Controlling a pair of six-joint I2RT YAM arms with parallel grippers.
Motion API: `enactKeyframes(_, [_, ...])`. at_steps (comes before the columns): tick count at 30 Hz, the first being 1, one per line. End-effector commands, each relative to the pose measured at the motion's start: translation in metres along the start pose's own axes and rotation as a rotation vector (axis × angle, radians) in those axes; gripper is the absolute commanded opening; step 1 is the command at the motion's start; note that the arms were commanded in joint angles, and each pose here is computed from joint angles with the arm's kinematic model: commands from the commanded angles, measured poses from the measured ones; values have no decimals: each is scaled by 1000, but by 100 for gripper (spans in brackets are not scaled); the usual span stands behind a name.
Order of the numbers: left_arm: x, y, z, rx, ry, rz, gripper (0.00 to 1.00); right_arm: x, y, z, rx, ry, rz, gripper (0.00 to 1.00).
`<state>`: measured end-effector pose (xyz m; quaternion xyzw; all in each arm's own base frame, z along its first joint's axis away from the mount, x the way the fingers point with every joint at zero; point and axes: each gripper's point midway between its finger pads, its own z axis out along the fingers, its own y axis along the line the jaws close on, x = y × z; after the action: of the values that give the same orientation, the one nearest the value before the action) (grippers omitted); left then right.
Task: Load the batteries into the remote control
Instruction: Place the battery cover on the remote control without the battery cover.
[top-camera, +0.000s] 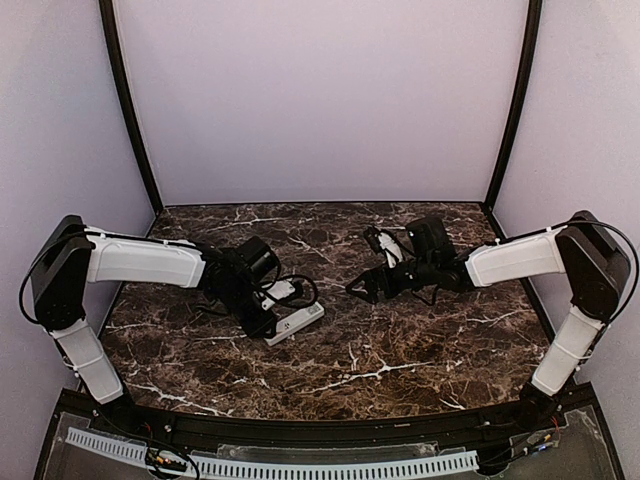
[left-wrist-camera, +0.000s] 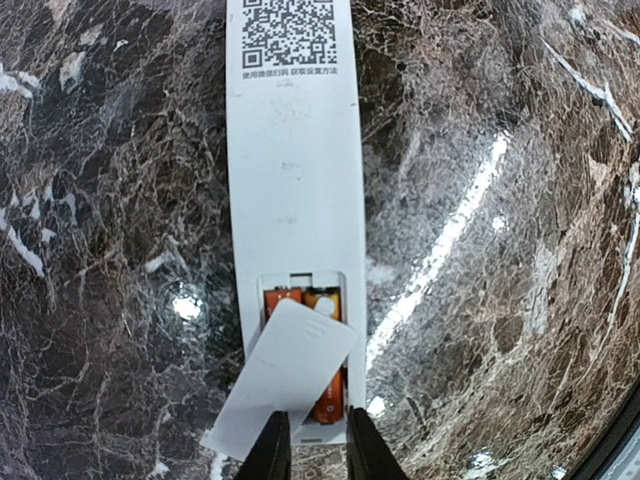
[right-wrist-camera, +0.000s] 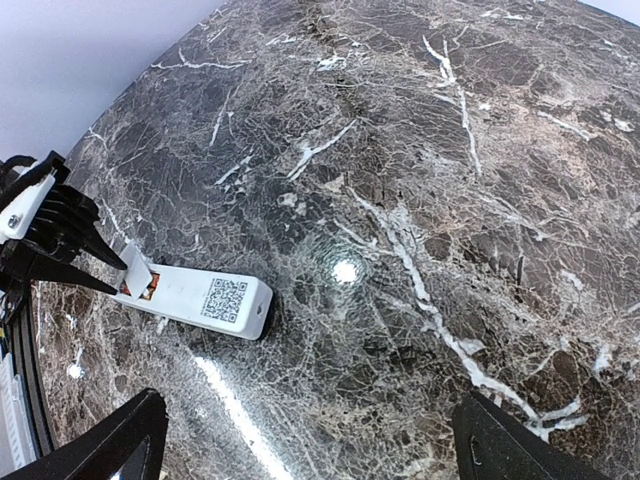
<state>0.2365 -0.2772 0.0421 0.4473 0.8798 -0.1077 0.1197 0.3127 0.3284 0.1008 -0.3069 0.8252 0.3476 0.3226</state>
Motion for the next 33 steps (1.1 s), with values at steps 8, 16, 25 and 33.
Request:
enactKeyframes(8, [4, -2, 3, -1, 19, 3, 25, -2, 5, 5, -19, -6, -10, 99])
enactKeyframes(16, [-7, -7, -15, 15, -30, 10, 27, -2, 6, 5, -22, -7, -12, 99])
enactKeyframes(25, [-19, -4, -40, -17, -85, 20, 50, -1, 8, 5, -32, -6, -16, 99])
enactKeyframes(33, [-12, 9, -31, -43, -71, 38, 88, 0, 11, 5, -41, -5, -22, 99])
